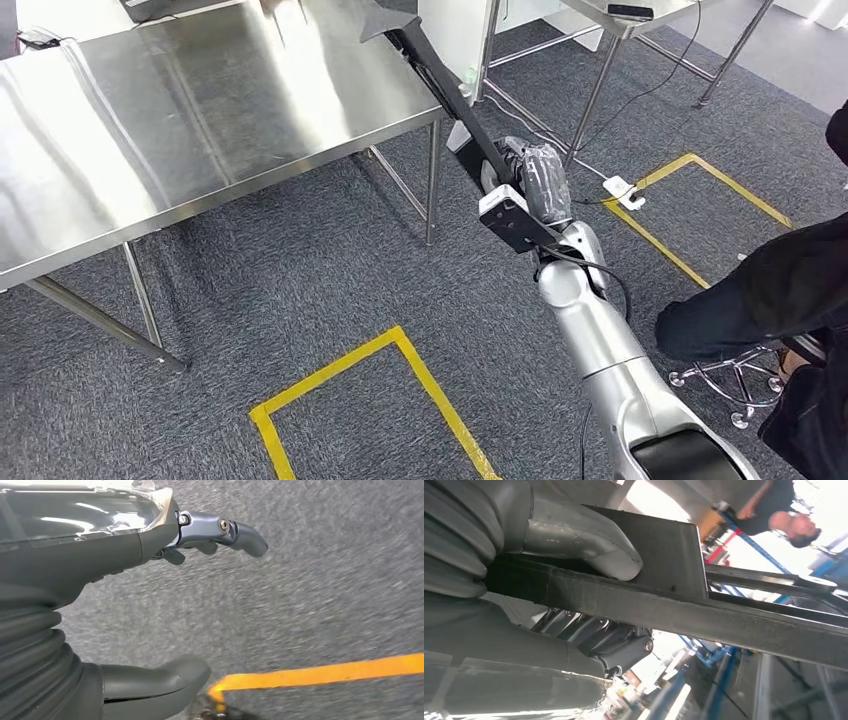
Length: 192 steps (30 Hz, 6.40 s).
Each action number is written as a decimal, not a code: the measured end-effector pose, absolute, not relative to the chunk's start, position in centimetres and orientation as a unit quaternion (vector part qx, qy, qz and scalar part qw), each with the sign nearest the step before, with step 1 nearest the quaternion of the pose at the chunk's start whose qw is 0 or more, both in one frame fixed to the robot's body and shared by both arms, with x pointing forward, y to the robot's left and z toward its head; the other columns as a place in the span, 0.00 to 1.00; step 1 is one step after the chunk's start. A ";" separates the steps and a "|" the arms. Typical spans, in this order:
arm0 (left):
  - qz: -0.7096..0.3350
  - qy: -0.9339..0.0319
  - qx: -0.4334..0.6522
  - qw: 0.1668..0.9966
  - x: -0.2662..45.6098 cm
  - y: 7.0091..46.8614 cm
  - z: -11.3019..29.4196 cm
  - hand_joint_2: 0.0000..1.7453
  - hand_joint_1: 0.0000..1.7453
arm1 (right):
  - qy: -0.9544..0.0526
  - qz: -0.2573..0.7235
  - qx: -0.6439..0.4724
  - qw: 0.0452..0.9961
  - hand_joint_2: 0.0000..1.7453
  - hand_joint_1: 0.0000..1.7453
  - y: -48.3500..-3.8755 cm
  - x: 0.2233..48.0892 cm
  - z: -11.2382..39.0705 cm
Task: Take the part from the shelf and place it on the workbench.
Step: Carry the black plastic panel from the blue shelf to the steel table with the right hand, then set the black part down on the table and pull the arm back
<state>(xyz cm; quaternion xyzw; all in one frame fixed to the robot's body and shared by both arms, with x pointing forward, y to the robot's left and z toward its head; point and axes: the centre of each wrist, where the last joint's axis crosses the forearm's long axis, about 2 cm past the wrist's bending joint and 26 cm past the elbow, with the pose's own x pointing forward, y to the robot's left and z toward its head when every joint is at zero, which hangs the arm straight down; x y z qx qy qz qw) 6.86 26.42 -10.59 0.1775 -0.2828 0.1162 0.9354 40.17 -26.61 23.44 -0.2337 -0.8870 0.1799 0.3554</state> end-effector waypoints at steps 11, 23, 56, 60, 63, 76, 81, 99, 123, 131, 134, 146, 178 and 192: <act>0.117 -0.287 0.177 0.934 7.3 26.3 -10.5 1.00 0.00 | -0.888 0.176 -0.243 0.347 1.00 1.00 -27.4 40.2 23.9; 0.117 -0.291 0.182 0.932 7.5 26.8 -10.5 1.00 0.00 | -0.892 0.169 -0.247 0.338 1.00 1.00 -27.8 40.1 24.5; 0.118 -0.292 0.185 0.931 7.6 27.0 -10.5 1.00 0.00 | -0.893 0.166 -0.249 0.337 1.00 1.00 -28.1 40.2 24.7; 0.117 -0.293 0.184 0.931 7.6 27.0 -10.5 1.00 0.00 | -0.893 0.167 -0.250 0.336 1.00 1.00 -28.2 40.1 24.7; 0.115 -0.294 0.184 0.931 7.6 27.0 -10.5 1.00 0.00 | -0.894 0.165 -0.251 0.333 1.00 1.00 -28.3 40.1 24.9; 0.117 -0.292 0.186 0.931 7.2 27.2 -10.6 1.00 0.00 | -0.876 0.181 -0.280 0.349 1.00 1.00 -28.8 40.0 25.5; 0.119 -0.289 0.187 0.931 7.1 27.2 -10.6 1.00 0.00 | -0.872 0.190 -0.281 0.353 1.00 1.00 -29.1 40.3 26.0; 0.124 -0.284 0.190 0.932 6.5 27.3 -10.7 1.00 0.00 | -0.870 0.208 -0.281 0.348 1.00 1.00 -28.8 41.2 26.7; 0.131 -0.280 0.190 0.932 5.8 27.3 -10.8 1.00 0.00 | -0.857 0.238 -0.283 0.360 1.00 1.00 -28.6 42.4 26.9; 0.132 -0.279 0.192 0.932 5.6 27.5 -10.8 1.00 0.00 | -0.858 0.239 -0.286 0.354 1.00 1.00 -28.6 42.9 27.7; 0.132 -0.278 0.191 0.932 5.6 27.4 -10.8 1.00 0.00 | -0.856 0.240 -0.287 0.357 1.00 1.00 -28.7 42.9 27.6; 0.132 -0.278 0.187 0.933 5.6 27.3 -10.8 1.00 0.00 | -0.836 0.279 -0.299 0.366 1.00 1.00 -28.6 43.7 28.5; 0.126 -0.281 0.193 0.932 6.1 27.7 -10.7 1.00 0.00 | -0.778 0.370 -0.309 0.404 1.00 1.00 -22.4 46.0 27.3; 0.127 -0.284 0.193 0.931 6.7 27.8 -10.7 1.00 0.00 | -0.767 0.401 -0.301 0.400 1.00 1.00 -20.3 45.8 26.9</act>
